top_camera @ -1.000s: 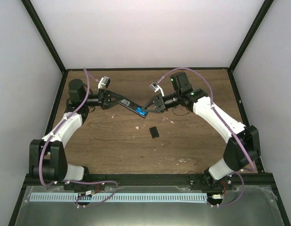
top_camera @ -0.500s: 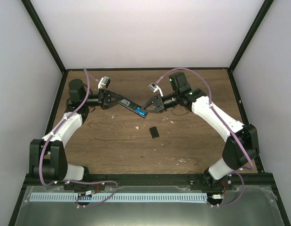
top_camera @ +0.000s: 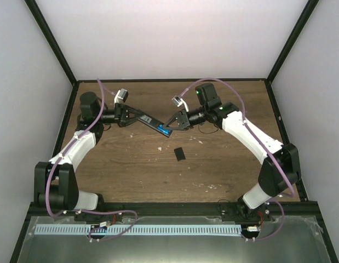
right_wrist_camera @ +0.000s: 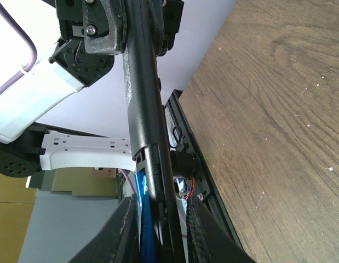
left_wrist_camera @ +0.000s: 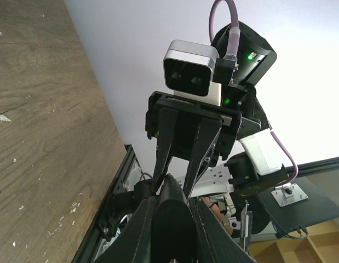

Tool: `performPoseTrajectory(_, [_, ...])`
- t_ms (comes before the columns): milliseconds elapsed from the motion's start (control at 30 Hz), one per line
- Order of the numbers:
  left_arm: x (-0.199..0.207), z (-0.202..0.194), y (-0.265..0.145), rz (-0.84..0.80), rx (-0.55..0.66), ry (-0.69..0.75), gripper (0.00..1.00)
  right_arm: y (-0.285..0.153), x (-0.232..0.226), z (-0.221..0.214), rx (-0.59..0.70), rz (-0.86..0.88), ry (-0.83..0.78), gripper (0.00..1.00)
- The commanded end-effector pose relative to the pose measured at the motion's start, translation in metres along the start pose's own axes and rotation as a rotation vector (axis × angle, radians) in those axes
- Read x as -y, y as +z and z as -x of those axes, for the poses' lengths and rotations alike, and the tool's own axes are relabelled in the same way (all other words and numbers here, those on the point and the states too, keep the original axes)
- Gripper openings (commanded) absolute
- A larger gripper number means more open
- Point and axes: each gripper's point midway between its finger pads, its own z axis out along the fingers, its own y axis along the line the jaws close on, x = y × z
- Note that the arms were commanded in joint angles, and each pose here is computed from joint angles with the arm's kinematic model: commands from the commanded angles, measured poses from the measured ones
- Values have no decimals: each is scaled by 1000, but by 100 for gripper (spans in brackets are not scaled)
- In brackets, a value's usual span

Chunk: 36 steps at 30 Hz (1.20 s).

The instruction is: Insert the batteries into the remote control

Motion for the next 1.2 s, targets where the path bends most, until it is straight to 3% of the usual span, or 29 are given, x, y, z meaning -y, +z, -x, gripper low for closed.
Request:
performPoseTrajectory(0, [5, -4, 1, -13, -22, 29, 0, 4, -5, 10, 16, -9, -58, 16])
performPoseTrajectory(1167, [8, -2, 2, -25, -21, 21, 0, 12, -9, 21, 51, 6, -209, 11])
